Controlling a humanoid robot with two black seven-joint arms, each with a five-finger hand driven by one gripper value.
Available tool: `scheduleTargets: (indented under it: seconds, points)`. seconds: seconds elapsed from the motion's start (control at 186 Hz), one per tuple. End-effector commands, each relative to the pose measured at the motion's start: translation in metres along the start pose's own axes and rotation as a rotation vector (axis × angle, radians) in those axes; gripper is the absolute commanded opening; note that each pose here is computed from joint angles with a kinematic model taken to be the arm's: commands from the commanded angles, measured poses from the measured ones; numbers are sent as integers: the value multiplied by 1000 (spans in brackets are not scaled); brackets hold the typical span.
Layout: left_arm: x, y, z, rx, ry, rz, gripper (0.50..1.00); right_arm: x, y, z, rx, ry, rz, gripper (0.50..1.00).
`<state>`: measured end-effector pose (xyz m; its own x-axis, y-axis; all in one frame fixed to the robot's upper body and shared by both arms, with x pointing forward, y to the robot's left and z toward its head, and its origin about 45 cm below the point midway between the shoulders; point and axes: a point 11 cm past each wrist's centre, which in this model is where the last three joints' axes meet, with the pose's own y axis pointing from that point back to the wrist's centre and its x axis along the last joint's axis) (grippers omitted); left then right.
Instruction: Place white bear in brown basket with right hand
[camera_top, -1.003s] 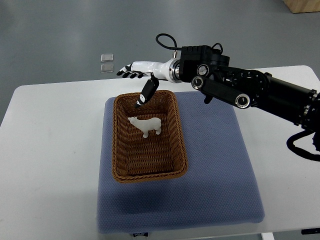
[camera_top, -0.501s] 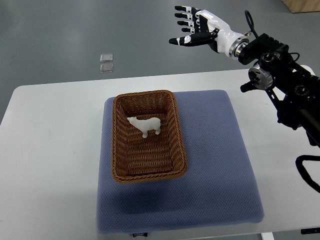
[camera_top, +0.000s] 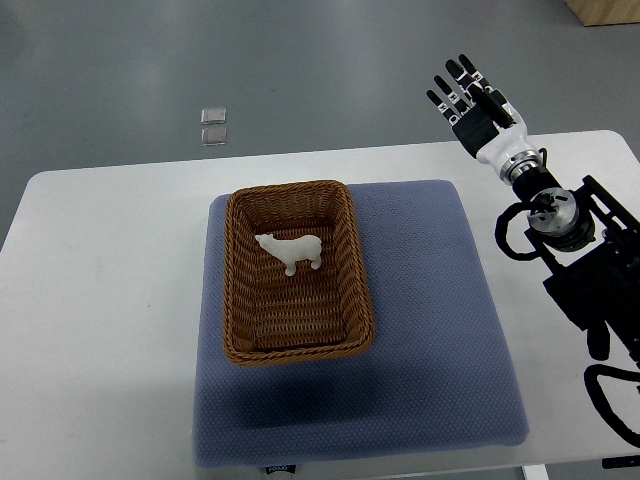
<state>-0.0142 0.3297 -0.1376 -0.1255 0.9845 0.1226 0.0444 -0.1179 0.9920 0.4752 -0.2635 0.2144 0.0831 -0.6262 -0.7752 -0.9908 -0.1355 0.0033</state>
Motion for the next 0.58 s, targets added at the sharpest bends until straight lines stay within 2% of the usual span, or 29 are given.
scheduleTargets:
  seconds: [0.0, 0.577]
  points:
    - [0, 0, 0, 0, -1, -1, 1000, 5, 3, 5, 40, -25, 19, 930]
    - [0, 0, 0, 0, 1, 1, 1000, 10, 10, 16, 25, -33, -1, 930]
